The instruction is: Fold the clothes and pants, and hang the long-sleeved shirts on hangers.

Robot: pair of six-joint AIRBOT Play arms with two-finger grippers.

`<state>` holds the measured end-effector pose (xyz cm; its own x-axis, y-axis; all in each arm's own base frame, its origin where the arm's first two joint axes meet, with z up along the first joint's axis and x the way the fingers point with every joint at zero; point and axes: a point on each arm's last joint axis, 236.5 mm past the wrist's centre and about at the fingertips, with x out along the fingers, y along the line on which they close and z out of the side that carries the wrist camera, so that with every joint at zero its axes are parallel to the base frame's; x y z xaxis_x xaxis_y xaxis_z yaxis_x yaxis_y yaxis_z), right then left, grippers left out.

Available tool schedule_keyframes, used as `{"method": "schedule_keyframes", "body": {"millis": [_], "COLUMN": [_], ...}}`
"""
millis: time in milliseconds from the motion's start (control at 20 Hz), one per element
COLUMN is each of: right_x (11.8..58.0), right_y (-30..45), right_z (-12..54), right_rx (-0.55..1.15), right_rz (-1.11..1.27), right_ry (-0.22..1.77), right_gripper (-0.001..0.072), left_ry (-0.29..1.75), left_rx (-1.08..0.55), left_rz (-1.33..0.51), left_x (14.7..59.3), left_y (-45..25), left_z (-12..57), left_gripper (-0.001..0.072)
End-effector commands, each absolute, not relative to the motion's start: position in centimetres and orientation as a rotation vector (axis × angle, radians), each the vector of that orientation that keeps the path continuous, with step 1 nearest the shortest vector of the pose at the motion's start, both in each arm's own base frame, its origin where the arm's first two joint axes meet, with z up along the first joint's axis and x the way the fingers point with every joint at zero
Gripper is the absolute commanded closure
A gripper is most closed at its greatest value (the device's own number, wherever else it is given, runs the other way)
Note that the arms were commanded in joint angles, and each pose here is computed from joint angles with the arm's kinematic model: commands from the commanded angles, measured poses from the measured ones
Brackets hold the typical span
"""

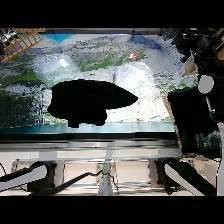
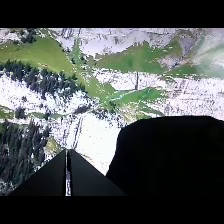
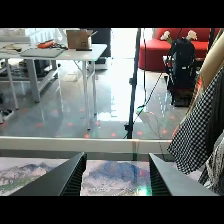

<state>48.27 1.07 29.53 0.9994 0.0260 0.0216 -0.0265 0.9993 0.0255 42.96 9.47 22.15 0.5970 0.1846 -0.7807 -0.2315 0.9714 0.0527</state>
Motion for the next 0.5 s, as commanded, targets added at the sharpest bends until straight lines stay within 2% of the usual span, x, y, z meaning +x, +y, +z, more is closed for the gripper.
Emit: {"method": "schedule_keyframes", "body": {"millis": [0,400,450], "right_x": [48.28,48.28,48.28], "right_y": [1.13,1.13,1.13], "right_z": [29.49,29.49,29.49], "right_rx": [0.026,0.026,0.026], "right_rz": [0.027,0.027,0.027], "right_ry": [-0.021,-0.021,-0.021], "right_gripper": [0.0246,0.0246,0.0246], "left_ry": [0.898,0.902,0.908], "left_rx": [-0.057,-0.057,-0.058], "left_rz": [0.243,0.241,0.239], "left_x": [42.98,43.37,43.53], "left_y": [9.53,9.57,9.52], "left_z": [22.17,21.79,21.5], "left_gripper": [0.07,0.0686,0.06]}}
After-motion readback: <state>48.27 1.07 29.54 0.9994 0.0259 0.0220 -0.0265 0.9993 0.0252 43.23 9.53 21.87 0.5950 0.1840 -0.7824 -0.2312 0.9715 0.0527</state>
